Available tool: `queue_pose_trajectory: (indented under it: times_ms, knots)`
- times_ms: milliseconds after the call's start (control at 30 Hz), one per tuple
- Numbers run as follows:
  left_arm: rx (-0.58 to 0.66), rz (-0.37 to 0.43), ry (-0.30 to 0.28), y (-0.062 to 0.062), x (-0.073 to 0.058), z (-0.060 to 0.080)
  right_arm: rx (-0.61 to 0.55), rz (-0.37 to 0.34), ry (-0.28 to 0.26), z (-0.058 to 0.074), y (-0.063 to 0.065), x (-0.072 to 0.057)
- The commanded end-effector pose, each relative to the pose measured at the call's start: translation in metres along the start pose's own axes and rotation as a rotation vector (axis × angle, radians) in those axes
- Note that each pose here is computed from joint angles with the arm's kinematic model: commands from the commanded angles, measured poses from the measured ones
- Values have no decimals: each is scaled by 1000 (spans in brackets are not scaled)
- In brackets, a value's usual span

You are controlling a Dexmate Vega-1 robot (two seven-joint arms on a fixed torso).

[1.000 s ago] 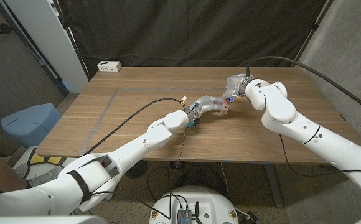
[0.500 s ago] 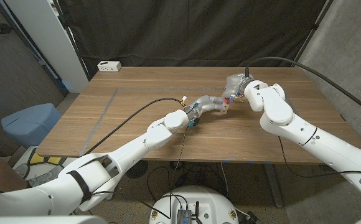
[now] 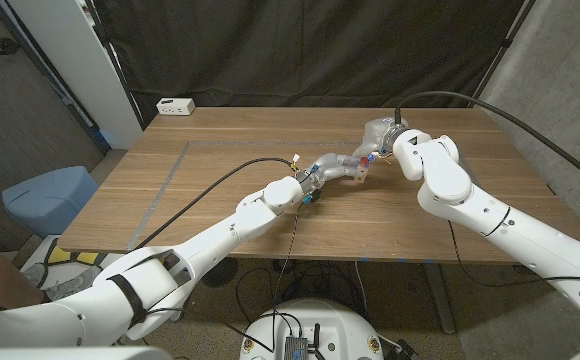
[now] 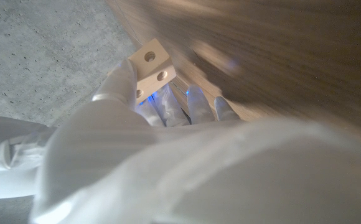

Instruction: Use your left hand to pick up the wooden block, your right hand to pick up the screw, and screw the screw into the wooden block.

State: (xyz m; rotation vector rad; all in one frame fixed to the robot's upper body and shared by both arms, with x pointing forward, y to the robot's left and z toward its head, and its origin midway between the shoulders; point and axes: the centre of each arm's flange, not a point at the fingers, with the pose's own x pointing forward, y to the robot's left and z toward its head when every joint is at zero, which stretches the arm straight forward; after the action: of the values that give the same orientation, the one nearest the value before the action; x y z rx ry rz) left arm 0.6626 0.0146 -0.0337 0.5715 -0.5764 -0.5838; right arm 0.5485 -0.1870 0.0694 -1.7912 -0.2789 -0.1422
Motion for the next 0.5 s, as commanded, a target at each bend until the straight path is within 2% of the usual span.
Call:
queue_pose_trajectory:
  times_ms: [33, 500]
  knots:
    - [2, -4, -4, -2, -2, 1, -13, 30, 5, 0, -3, -4]
    - [0, -5, -5, -3, -5, 0, -15, 91, -11, -2, -4, -7]
